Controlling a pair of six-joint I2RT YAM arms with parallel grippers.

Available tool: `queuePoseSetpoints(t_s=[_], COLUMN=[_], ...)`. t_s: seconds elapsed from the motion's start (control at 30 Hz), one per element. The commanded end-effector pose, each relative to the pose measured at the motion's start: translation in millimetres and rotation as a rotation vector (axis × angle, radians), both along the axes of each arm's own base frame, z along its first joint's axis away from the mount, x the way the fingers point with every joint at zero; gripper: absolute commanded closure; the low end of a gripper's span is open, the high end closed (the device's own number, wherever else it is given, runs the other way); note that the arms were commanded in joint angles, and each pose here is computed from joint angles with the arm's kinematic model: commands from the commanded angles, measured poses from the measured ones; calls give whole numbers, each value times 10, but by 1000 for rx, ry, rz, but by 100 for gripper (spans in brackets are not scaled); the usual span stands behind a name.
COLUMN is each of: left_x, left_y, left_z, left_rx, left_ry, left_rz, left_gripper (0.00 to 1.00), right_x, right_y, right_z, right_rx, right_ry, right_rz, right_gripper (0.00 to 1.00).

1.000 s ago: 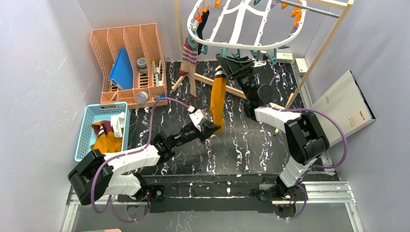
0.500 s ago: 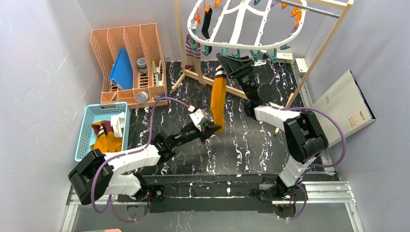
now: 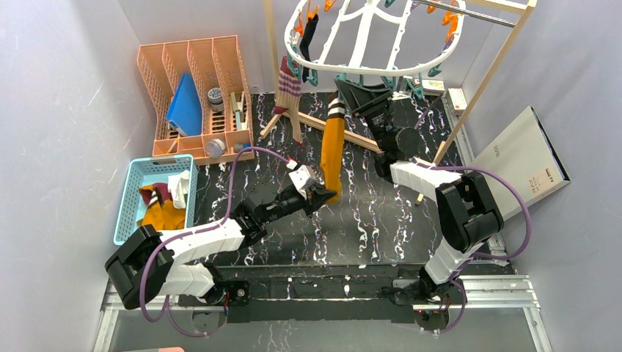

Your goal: Remove the socks clipped to the hanger

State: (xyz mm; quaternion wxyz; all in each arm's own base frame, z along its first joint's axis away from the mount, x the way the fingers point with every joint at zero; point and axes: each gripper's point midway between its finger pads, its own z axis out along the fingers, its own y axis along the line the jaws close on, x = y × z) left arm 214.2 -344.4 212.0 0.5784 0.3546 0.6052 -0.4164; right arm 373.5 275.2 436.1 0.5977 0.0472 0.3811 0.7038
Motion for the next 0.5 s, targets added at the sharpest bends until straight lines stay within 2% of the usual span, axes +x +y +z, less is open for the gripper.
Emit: queuePoseSetpoints(t_s=[0.0,0.33,0.47], left_x=[-69,-72,-63], left_y=[-68,-66,-61], left_z=[39,23,51], left_rx=[-3,-2,-15], left_ry=[9,16,19], left_rz=[-38,-37,-28], left_gripper=[100,100,100], right_x=[-569,-555,-544], right_y=[-337,-334,-318], right_z=[637,624,604], right_rx=[167,167,168], right_ry=[-307,-301,-294], right_rz=[-11,-7,10], right_gripper=[41,55,65])
